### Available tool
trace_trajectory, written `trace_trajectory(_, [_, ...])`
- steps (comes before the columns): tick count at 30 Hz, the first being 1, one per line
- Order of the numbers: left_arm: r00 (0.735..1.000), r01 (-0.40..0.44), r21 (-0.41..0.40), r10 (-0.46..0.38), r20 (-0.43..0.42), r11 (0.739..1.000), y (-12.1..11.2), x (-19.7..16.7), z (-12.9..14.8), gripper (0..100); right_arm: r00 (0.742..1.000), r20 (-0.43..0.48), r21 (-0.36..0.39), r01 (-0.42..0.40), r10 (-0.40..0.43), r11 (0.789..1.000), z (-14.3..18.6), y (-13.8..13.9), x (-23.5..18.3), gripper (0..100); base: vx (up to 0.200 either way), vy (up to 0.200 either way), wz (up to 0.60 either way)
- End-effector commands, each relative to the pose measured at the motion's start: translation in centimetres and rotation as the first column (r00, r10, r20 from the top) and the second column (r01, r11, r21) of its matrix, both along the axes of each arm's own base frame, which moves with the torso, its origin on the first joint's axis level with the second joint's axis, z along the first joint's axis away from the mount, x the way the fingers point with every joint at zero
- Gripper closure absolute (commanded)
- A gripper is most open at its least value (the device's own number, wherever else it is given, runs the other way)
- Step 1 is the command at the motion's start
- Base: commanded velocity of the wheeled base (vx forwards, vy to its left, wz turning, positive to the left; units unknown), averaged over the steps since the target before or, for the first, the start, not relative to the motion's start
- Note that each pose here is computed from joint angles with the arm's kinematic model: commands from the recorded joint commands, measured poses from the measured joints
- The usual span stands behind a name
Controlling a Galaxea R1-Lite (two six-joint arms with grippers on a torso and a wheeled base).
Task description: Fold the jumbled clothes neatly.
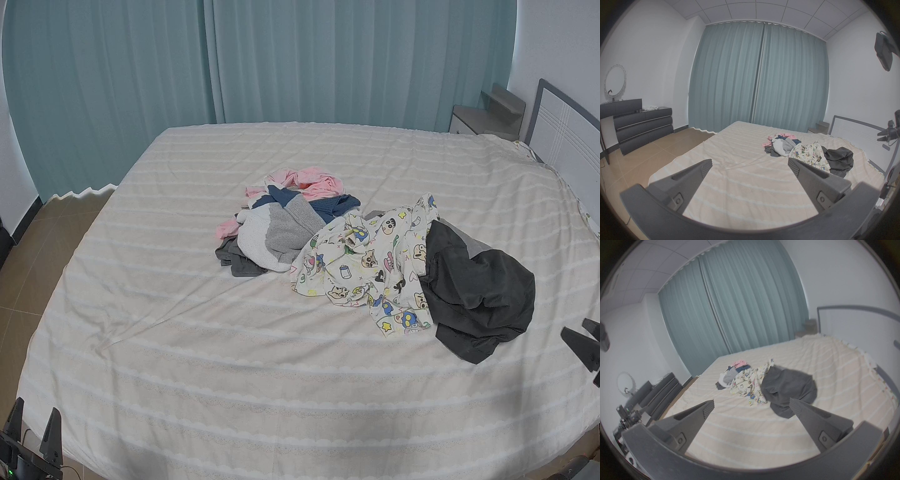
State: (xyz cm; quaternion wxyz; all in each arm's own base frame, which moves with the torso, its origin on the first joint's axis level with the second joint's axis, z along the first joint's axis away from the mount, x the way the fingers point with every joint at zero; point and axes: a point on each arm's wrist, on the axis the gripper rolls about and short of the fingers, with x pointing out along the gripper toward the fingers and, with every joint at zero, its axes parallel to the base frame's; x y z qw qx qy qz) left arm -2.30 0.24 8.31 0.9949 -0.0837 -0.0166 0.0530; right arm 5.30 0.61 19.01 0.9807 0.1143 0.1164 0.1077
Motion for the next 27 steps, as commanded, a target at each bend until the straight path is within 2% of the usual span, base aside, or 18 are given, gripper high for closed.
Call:
trace_trajectory(1, [1.000,0.001,0.001,-0.001,0.011,1.000,0.0,-0.1,-0.2,0,0.919,-0.360,0.137,-0.120,0.162,0.983,-3.7,2.7,11.7,0,0.000,0.000,0.00])
trace_trajectory(3, [1.000,0.001,0.001,-0.001,0.009,1.000,0.0,-0.1,-0.2,0,0.905,-0.395,0.143,-0.111,0.160,0.983,-5.5,3.2,14.8,0,0.000,0.000,0.00])
trace_trajectory(8, [1.000,0.001,0.001,-0.001,0.009,1.000,0.0,-0.1,-0.2,0,0.899,-0.411,0.172,-0.088,0.152,0.981,-8.3,4.0,19.4,0,0.000,0.000,0.00])
trace_trajectory(11, [1.000,0.001,-0.001,-0.001,0.011,1.000,0.0,-0.1,-0.2,0,0.891,-0.432,0.233,-0.043,0.143,0.971,-10.2,4.8,22.5,0,0.000,0.000,0.00])
trace_trajectory(13, [1.000,0.001,-0.001,-0.001,0.011,1.000,0.0,-0.1,-0.2,0,0.891,-0.432,0.233,-0.043,0.143,0.971,-10.2,4.8,22.5,0,0.000,0.000,0.00])
trace_trajectory(14, [1.000,0.001,-0.001,-0.001,0.011,1.000,0.0,-0.1,-0.2,0,0.883,-0.449,0.271,-0.010,0.136,0.962,-11.7,5.3,24.6,0,0.000,0.000,0.00])
trace_trajectory(27, [1.000,-0.002,-0.007,0.002,0.010,1.000,0.0,-0.1,-0.3,0,0.905,-0.420,0.236,0.035,0.069,0.971,-14.1,6.9,29.6,0,0.000,0.000,0.00])
